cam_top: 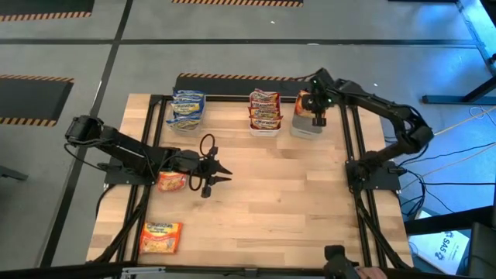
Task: Sort Maruchan noodles
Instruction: Put the orange noodle pack into the gray bin
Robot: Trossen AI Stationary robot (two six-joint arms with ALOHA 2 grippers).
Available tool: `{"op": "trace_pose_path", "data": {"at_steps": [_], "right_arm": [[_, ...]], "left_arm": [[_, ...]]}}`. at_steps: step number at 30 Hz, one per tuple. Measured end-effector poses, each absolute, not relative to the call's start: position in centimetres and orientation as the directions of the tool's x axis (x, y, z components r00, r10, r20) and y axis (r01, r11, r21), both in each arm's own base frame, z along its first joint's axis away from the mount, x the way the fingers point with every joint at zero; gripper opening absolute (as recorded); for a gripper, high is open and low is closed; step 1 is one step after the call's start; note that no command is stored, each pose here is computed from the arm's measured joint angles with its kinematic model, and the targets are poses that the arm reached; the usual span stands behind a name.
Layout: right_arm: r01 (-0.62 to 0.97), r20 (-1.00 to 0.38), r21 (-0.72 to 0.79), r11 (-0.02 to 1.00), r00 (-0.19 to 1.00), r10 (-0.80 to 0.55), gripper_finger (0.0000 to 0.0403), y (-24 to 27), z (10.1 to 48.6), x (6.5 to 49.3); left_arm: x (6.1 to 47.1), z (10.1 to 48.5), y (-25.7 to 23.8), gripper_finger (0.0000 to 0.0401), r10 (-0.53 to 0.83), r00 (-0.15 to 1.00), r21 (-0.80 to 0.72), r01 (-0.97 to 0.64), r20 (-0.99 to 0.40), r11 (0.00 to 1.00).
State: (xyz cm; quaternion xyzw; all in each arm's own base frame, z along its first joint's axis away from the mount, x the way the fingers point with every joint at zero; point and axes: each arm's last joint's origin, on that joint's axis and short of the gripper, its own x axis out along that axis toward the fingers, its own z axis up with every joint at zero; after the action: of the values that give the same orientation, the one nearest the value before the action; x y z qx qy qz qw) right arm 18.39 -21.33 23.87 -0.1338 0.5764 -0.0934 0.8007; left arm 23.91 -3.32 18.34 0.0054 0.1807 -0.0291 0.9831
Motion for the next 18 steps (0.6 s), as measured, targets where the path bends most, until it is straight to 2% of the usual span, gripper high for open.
{"op": "trace_pose_path", "data": {"at_steps": [9,14,18], "right_arm": [[-0.006,-0.914,-0.297,0.955,0.292,-0.282,0.0001,-23.0,21.4,19.2],[0.020,-0.920,-0.314,0.949,0.238,-0.310,0.0001,-23.5,20.4,19.5],[0.026,-0.908,-0.316,0.948,0.281,-0.310,0.0001,-23.4,21.2,19.5]], "left_arm": [[23.9,18.3,-3.3,0.0088,-0.054,0.933,0.009,0.061,-0.356,0.998],[23.9,18.3,-3.3,0.0088,-0.051,0.933,0.016,0.060,-0.356,0.998],[23.9,18.3,-3.3,0.0088,-0.051,0.933,0.015,0.060,-0.356,0.998]]}}
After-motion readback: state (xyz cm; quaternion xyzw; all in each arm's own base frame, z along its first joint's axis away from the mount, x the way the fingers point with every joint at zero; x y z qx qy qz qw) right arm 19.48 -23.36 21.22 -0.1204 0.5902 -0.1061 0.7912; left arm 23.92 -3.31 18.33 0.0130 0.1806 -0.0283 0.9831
